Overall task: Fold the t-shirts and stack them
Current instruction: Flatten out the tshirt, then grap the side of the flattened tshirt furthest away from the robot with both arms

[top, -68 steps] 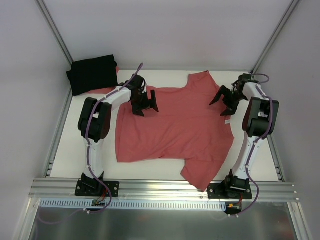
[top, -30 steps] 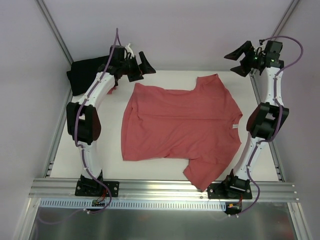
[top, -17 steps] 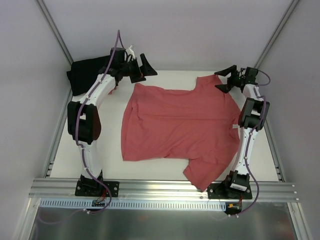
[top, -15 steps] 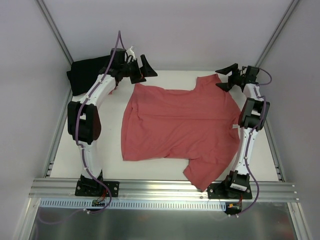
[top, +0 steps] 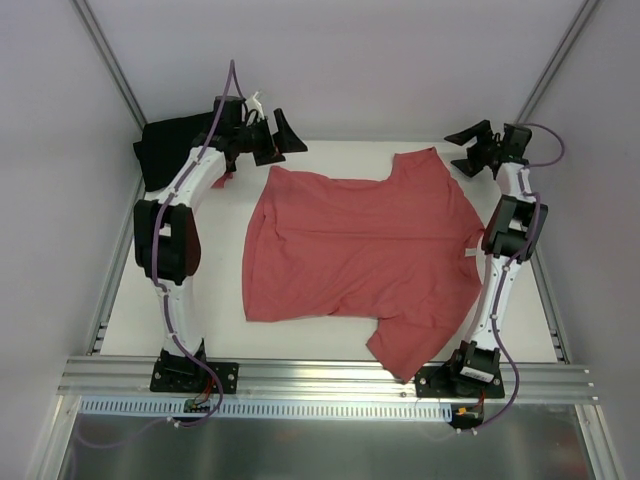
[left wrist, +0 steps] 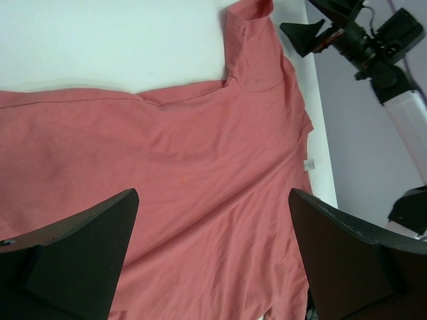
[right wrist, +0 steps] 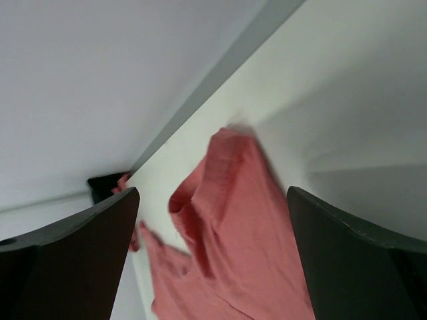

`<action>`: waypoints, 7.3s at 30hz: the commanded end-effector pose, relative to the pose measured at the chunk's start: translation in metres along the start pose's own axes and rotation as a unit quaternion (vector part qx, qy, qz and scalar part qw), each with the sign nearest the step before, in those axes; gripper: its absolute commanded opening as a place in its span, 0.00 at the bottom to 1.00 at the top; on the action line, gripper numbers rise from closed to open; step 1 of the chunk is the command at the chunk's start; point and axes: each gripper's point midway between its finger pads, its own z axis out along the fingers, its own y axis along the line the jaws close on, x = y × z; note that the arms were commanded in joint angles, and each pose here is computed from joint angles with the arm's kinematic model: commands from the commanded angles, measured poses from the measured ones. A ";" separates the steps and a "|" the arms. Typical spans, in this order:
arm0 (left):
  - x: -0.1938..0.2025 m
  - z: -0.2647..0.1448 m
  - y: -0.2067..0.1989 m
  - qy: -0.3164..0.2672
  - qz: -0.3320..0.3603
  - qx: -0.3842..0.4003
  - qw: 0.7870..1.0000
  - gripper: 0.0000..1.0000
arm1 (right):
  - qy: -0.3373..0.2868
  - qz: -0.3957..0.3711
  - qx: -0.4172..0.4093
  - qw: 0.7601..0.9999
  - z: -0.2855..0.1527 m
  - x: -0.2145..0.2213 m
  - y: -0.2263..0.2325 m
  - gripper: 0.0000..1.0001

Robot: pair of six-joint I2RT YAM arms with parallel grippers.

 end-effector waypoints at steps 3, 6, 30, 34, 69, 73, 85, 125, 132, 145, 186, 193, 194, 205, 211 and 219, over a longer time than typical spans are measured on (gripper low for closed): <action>-0.005 -0.001 0.009 0.001 0.052 -0.022 0.998 0.99 | -0.104 -0.195 0.092 0.971 -0.068 -0.050 0.062 0.99; -0.004 -0.002 0.016 0.002 0.054 -0.036 0.998 0.99 | -0.096 -0.220 0.122 0.963 -0.070 -0.047 0.054 0.99; -0.001 -0.007 0.016 0.004 0.055 -0.035 0.998 0.99 | -0.006 -0.153 0.108 0.982 -0.004 0.009 -0.012 0.99; -0.002 -0.009 0.017 0.004 0.053 -0.035 0.998 0.99 | -0.002 -0.149 0.109 0.983 0.002 0.012 -0.020 0.99; -0.005 -0.018 0.023 -0.002 0.042 -0.028 0.999 0.99 | 0.023 -0.118 0.092 0.989 0.031 0.043 -0.027 0.00; -0.004 -0.017 0.024 -0.001 0.038 -0.027 0.999 0.99 | 0.025 -0.125 0.098 0.987 0.026 0.043 -0.026 0.00; -0.005 -0.016 0.021 -0.003 0.032 -0.017 0.999 0.99 | 0.062 -0.145 0.136 0.978 -0.030 0.077 -0.015 0.00; 0.001 -0.021 0.020 0.003 0.035 -0.017 0.999 0.99 | 0.015 -0.129 0.161 0.978 0.003 0.040 -0.039 0.83; 0.003 -0.021 0.020 0.005 0.036 -0.018 0.999 0.99 | -0.001 -0.124 0.157 0.980 0.010 0.033 -0.041 0.67; 0.003 -0.025 0.020 0.005 0.043 -0.024 0.999 0.99 | -0.021 -0.096 0.131 0.987 0.025 0.026 -0.036 0.01; -0.032 0.048 0.171 -0.045 0.001 -0.192 0.980 0.99 | 0.017 -0.245 0.085 0.966 -0.140 0.089 0.121 0.00; -0.029 0.064 0.185 -0.041 -0.014 -0.176 0.983 0.99 | 0.025 -0.247 0.099 0.963 -0.147 0.097 0.115 0.00; -0.031 0.064 0.184 -0.042 -0.015 -0.174 0.984 0.99 | 0.026 -0.247 0.100 0.963 -0.146 0.098 0.114 0.00; -0.018 0.069 0.200 -0.022 -0.024 -0.177 0.984 0.99 | 0.020 -0.245 0.100 0.964 -0.150 0.098 0.118 0.00; -0.010 0.076 0.199 -0.007 -0.043 -0.156 0.987 0.95 | 0.018 -0.245 0.104 0.964 -0.150 0.097 0.116 0.00; -0.003 0.080 0.193 0.008 -0.055 -0.133 0.990 0.86 | 0.014 -0.241 0.105 0.965 -0.148 0.098 0.115 0.00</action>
